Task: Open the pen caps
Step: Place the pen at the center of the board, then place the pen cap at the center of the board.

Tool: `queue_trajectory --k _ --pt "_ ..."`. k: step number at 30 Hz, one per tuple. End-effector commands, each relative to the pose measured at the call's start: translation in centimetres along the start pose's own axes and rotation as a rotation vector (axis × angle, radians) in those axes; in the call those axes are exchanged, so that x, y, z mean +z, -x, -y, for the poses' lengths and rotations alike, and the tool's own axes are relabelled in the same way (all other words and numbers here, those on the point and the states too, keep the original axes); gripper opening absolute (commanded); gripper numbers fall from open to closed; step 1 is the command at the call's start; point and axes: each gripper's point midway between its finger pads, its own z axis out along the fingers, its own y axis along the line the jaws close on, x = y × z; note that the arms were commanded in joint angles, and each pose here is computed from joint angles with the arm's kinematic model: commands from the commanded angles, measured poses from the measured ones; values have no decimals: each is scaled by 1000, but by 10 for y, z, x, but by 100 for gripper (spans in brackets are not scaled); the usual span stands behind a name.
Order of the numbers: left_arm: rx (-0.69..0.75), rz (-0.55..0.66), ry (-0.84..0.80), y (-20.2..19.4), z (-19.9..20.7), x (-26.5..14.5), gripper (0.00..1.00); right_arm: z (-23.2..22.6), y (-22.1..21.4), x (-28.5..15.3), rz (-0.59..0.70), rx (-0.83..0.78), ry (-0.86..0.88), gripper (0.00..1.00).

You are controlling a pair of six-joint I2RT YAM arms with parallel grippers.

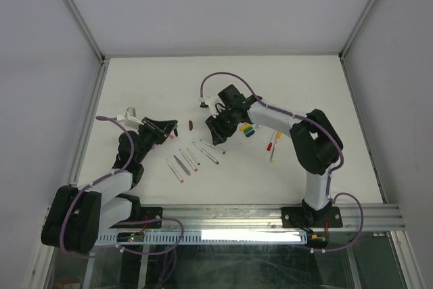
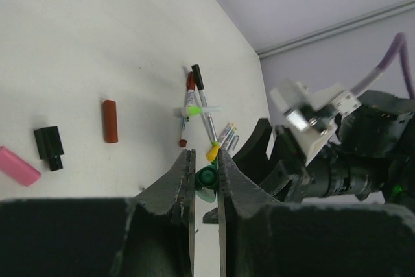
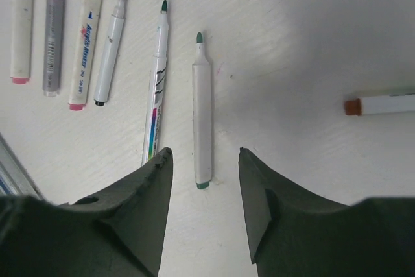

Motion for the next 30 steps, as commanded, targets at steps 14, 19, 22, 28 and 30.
queue_trajectory --k 14,19,22,28,30 --pt "115 -91 230 -33 25 44 0 6 69 -136 438 -144 47 45" --pt "142 -160 357 -51 21 67 0 11 70 -143 458 -130 43 45" --pt "180 -187 417 -62 21 79 0 13 71 -145 468 -125 41 44" --pt "251 -281 559 -87 5 102 0 14 70 -147 474 -115 43 44" --pt "272 -303 581 -91 2 108 0 14 71 -149 479 -114 42 44"
